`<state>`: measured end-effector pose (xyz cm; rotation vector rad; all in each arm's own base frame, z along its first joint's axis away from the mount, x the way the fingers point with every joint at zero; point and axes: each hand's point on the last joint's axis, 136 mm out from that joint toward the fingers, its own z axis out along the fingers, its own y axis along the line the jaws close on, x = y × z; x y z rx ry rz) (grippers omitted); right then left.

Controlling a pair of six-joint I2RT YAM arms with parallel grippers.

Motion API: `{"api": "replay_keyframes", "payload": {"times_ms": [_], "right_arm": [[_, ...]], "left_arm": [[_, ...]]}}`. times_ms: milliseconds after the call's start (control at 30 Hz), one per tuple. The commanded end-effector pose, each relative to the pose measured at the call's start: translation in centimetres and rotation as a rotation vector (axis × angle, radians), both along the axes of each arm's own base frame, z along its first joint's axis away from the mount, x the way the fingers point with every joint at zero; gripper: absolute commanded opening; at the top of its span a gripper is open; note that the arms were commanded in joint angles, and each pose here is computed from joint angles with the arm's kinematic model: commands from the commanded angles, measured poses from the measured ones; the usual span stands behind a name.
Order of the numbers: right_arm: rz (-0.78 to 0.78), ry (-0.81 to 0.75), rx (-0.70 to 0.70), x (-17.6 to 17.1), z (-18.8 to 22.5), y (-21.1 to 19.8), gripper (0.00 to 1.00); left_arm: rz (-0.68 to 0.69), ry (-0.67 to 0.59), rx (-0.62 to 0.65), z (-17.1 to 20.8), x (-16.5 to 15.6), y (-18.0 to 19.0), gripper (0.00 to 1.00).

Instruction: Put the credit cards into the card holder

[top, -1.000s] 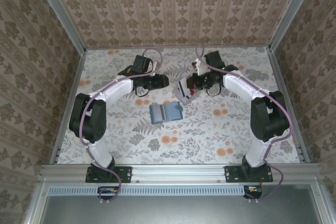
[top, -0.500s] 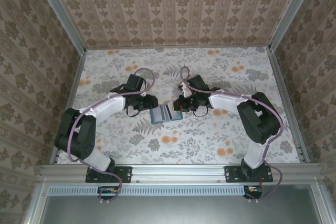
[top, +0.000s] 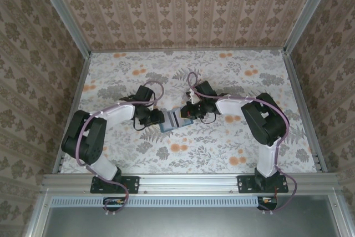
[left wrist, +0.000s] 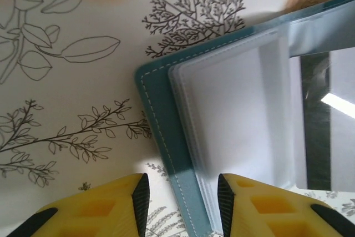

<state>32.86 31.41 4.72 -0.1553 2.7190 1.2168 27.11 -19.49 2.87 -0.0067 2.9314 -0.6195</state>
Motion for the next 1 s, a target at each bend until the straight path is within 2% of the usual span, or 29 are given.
{"api": "replay_keyframes", "payload": {"times_ms": [0, 200, 500, 633, 967], "right_arm": [[0.016, -0.007, 0.023, 0.1, 0.8, 0.6, 0.07], [0.014, -0.055, 0.023, 0.2, 2.5, 0.4, 0.07], [0.025, -0.045, 0.033, 0.5, 2.3, 0.8, 0.07], [0.022, -0.055, 0.031, 0.7, 2.5, 0.8, 0.07], [0.001, 0.04, -0.065, 0.7, -1.3, -0.2, 0.07]], "left_arm": [[-0.003, 0.011, 0.019, -0.1, 0.2, -0.1, 0.38], [-0.017, 0.032, 0.02, -1.0, 0.5, -0.5, 0.33], [-0.021, 0.031, 0.032, -1.2, 0.7, -0.4, 0.22], [-0.02, 0.031, 0.026, -1.1, 0.7, -0.5, 0.21], [-0.017, 0.026, 0.02, -0.9, 0.9, -0.8, 0.21]]}}
